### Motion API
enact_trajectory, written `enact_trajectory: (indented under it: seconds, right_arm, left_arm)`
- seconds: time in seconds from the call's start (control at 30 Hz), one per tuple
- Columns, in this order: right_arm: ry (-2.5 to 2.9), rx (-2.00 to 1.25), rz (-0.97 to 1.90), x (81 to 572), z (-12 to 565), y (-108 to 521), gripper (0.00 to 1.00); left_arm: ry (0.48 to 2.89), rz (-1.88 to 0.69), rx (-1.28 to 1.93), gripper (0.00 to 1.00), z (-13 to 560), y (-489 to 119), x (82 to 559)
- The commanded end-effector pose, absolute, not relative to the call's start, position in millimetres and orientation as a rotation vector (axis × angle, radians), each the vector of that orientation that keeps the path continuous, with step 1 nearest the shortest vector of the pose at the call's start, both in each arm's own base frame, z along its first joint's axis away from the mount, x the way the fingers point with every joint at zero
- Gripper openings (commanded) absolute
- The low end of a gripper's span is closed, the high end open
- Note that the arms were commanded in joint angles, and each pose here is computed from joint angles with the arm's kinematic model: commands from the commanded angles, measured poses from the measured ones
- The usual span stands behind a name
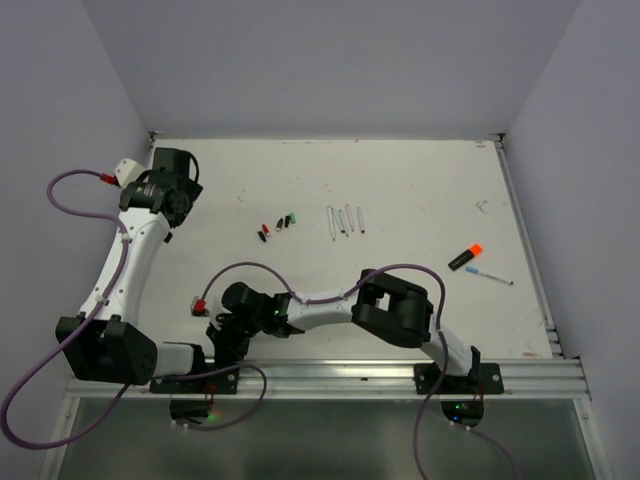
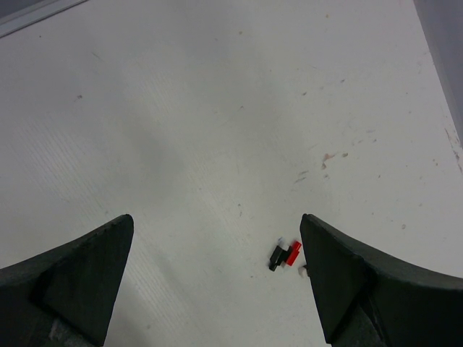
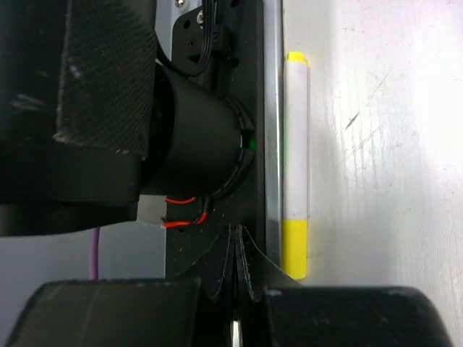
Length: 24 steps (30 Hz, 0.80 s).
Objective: Open the pen caps
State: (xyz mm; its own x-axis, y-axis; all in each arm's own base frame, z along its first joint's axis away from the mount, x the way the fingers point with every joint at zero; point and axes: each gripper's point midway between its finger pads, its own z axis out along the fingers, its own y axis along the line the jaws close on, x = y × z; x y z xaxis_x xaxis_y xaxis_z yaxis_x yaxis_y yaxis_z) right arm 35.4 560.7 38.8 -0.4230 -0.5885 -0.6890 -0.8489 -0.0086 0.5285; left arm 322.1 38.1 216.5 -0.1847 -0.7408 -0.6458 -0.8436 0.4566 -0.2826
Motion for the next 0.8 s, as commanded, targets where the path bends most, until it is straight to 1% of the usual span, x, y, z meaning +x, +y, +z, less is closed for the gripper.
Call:
enact_trajectory:
  seconds: [0.0, 0.23, 0.4, 0.77]
  right_arm:
    - [1.912, -1.499, 1.476, 32, 61, 581, 0.00]
    - [1.965, -1.473, 1.406, 43, 43, 589, 0.00]
    - [2.018, -1.413, 1.364, 61, 33, 595, 0.00]
    - [2.111, -1.379, 1.287, 81, 10, 592, 0.00]
  left_arm:
    - [1.926, 0.173, -1.318, 1.00, 221, 43, 324]
    - [1.932, 0.170, -1.310, 1.00, 221, 43, 324]
    - [1.940, 0.166, -1.299, 1.00, 220, 42, 324]
    - [1.942, 0.140, -1.287, 1.00, 222, 39, 328]
